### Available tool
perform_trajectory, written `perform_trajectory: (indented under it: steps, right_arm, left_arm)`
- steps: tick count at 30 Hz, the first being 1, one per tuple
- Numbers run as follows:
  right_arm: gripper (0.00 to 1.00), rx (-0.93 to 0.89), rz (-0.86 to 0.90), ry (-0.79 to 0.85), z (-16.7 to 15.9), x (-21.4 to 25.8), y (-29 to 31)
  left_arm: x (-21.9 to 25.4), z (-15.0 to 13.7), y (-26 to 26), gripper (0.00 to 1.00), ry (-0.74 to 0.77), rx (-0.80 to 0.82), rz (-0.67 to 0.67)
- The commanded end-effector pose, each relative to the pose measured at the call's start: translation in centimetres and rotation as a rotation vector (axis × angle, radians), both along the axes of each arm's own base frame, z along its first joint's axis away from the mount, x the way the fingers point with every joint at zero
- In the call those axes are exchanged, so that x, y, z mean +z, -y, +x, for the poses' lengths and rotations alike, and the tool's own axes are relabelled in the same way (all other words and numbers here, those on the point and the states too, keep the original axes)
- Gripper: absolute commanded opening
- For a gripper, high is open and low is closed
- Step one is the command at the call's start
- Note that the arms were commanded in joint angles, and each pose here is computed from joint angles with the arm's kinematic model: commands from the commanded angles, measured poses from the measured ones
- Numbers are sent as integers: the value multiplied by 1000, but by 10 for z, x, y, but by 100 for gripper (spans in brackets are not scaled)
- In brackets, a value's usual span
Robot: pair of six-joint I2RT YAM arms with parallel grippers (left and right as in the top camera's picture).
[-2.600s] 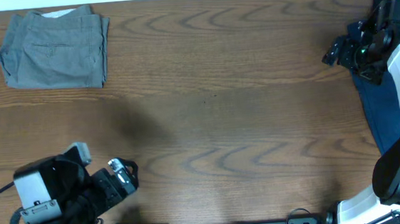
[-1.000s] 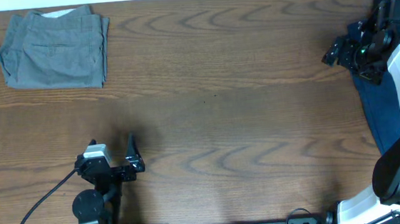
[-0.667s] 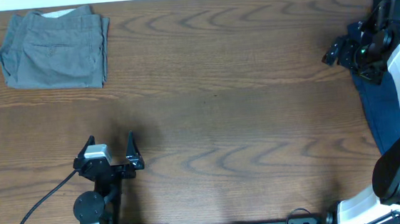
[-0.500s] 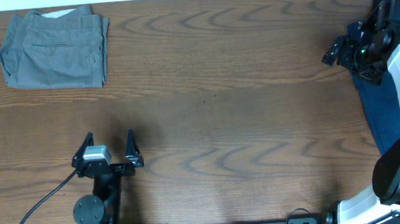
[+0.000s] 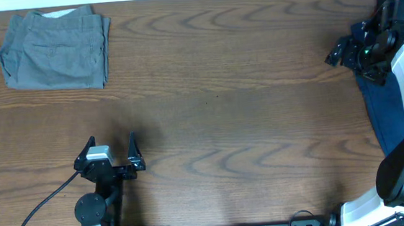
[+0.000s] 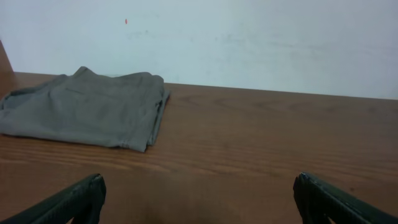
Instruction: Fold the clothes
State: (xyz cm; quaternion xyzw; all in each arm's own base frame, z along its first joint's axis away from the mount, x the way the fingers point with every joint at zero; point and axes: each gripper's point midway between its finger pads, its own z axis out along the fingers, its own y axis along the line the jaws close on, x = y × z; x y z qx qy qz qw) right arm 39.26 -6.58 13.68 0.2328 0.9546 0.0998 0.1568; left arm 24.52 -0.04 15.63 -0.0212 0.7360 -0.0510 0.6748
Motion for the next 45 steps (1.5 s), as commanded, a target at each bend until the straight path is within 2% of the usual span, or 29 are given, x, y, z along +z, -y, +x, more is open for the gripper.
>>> perform_trajectory:
  steps: [1, 38, 45]
  right_arm:
    - [99, 21, -8, 3, 1, 1, -4]
    - [99, 21, -6, -3, 0, -1, -4]
    - [99, 45, -36, 120, -5, 46, -15]
  left_arm:
    - [-14, -1, 3, 98, -45, -16, 7]
    - [-14, -1, 3, 98, -48, -16, 7]
    - [-14, -1, 3, 98, -48, -16, 7]
